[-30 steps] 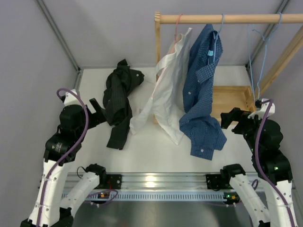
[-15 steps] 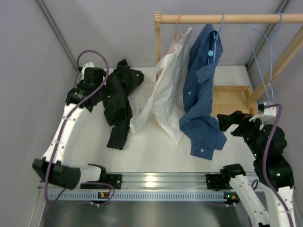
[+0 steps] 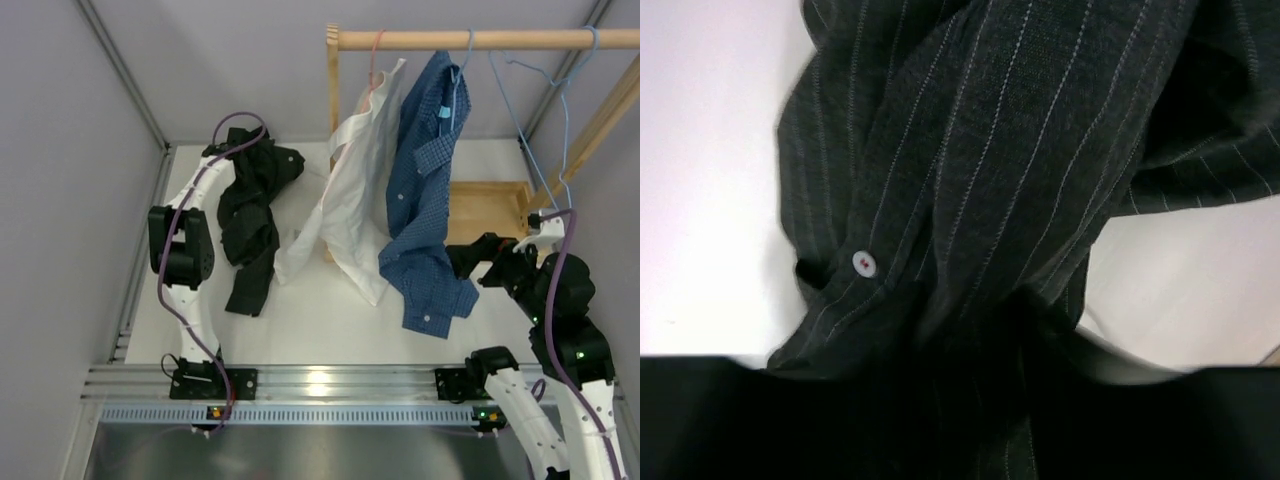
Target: Place the shirt on the hanger
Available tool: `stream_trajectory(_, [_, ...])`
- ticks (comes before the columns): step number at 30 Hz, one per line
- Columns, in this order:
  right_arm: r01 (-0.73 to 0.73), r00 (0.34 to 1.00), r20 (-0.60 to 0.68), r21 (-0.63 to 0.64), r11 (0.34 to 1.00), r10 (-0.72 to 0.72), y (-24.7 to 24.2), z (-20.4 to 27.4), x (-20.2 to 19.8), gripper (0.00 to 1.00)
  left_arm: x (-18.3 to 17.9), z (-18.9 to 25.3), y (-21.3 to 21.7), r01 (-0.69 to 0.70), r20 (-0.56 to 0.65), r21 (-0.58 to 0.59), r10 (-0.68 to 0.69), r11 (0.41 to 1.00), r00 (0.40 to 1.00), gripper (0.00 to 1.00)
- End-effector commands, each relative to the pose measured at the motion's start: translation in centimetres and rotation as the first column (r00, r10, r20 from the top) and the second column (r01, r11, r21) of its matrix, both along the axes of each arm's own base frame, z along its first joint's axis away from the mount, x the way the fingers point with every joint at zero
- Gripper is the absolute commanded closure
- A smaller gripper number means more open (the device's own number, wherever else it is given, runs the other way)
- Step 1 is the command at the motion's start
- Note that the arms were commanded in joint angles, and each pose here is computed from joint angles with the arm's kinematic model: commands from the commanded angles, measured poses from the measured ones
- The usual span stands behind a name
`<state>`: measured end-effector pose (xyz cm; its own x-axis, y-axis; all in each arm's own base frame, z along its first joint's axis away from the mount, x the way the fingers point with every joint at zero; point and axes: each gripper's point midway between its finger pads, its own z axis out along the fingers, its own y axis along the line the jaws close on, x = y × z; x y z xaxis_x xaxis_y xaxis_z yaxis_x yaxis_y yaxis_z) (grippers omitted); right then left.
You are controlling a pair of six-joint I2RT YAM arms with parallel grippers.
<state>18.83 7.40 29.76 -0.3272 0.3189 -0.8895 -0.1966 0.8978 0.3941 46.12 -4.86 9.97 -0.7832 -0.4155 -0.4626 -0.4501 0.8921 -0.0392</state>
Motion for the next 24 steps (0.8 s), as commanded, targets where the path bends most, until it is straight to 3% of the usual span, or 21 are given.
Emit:
stream_trajectory(1, [-0.032, 0.999, 0.014, -0.006, 0.999, 0.032, 0.7, 0.2, 0.8, 0.01, 0.8, 2.8, -1.7, 0.044, 0.058, -0.095, -0.038, 0.995, 0.998, 0.74])
stream_trajectory(2, [-0.034, 0.999, 0.01, -0.008, 0.999, 0.034, 0.7, 0.0, 0.9, 0.01, 0.7, 4.4, -1.7, 0.05, 0.092, -0.1, -0.041, 0.994, 0.995, 1.0])
stream_trajectory(5, [-0.045, 0.999, 0.011, -0.01, 0.999, 0.045, 0.9, -0.2, 1.0, 0.01, -0.1, 9.3, -1.3, 0.067, 0.199, -0.082, -0.049, 0.994, 0.979, 1.0])
stream_trajectory(6, [-0.052, 0.999, 0.009, -0.012, 0.999, 0.052, 1.0, -0.4, 1.1, 0.01, -1.2, 14.0, -0.9, 0.076, 0.302, -0.066, -0.052, 0.995, 0.952, 1.0])
stream_trajectory(9, [-0.1, 0.995, 0.02, -0.016, 0.995, 0.1, 1.7, -0.4, 0.9, 0.01, -4.2, 21.0, 0.0, 0.109, 0.45, -0.014, -0.091, 0.994, 0.888, 1.0])
stream_trajectory(10, [-0.121, 0.992, 0.039, -0.018, 0.993, 0.121, 2.0, -0.2, 0.9, 0.01, -6.7, 25.2, 0.0, 0.141, 0.542, -0.012, -0.112, 0.99, 0.833, 1.0])
stream_trajectory(12, [-0.192, 0.98, 0.058, -0.012, 0.981, 0.192, 3.1, 0.2, 0.4, 0.01, -9.7, 28.2, -1.5, 0.286, 0.604, -0.003, -0.226, 0.958, 0.765, 1.0])
stream_trajectory(13, [-0.215, 0.974, 0.075, -0.012, 0.977, 0.215, 3.4, 0.5, 0.4, 0.0, -12.7, 31.0, -2.2, 0.359, 0.668, 0.002, -0.268, 0.933, 0.694, 1.0])
stream_trajectory(15, [-0.269, 0.959, 0.089, -0.007, 0.963, 0.269, 4.3, 1.0, -0.1, 0.01, -16.8, 32.6, -5.4, 0.569, 0.716, -0.012, -0.39, 0.823, 0.579, 1.0])
stream_trajectory(17, [-0.311, 0.945, 0.101, -0.007, 0.95, 0.31, 4.8, 1.5, -0.5, 0.01, -21.9, 34.3, -6.7, 0.67, 0.77, 0.007, -0.431, 0.742, 0.47, 1.0])
stream_trajectory(18, [-0.365, 0.925, 0.11, -0.003, 0.931, 0.363, 5.6, 2.0, -1.2, 0.01, -24.4, 34.7, -8.2, 0.754, 0.792, 0.007, -0.464, 0.656, 0.396, 1.0])
stream_trajectory(20, [-0.438, 0.891, 0.129, 0.0, 0.899, 0.434, 6.6, 2.5, -2.0, 0.01, -29.3, 35.1, -9.0, 0.818, 0.829, 0.027, -0.47, 0.575, 0.303, 0.99])
stream_trajectory(21, [-0.536, 0.834, 0.156, 0.006, 0.844, 0.529, 7.9, 3.0, -3.3, 0.01, -31.6, 35.6, -10.0, 0.868, 0.851, 0.023, -0.465, 0.496, 0.243, 0.99])
stream_trajectory(23, [-0.642, 0.76, 0.17, 0.038, 0.766, 0.628, 9.4, 3.0, -4.5, 0.0, -34.4, 35.6, -10.7, 0.908, 0.873, 0.031, -0.453, 0.419, 0.179, 0.98])
stream_trajectory(24, [-0.724, 0.678, 0.214, 0.034, 0.689, 0.703, 10.4, 3.9, -5.8, 0.01, -36.5, 36.2, -10.8, 0.919, 0.888, 0.056, -0.44, 0.391, 0.134, 0.99])
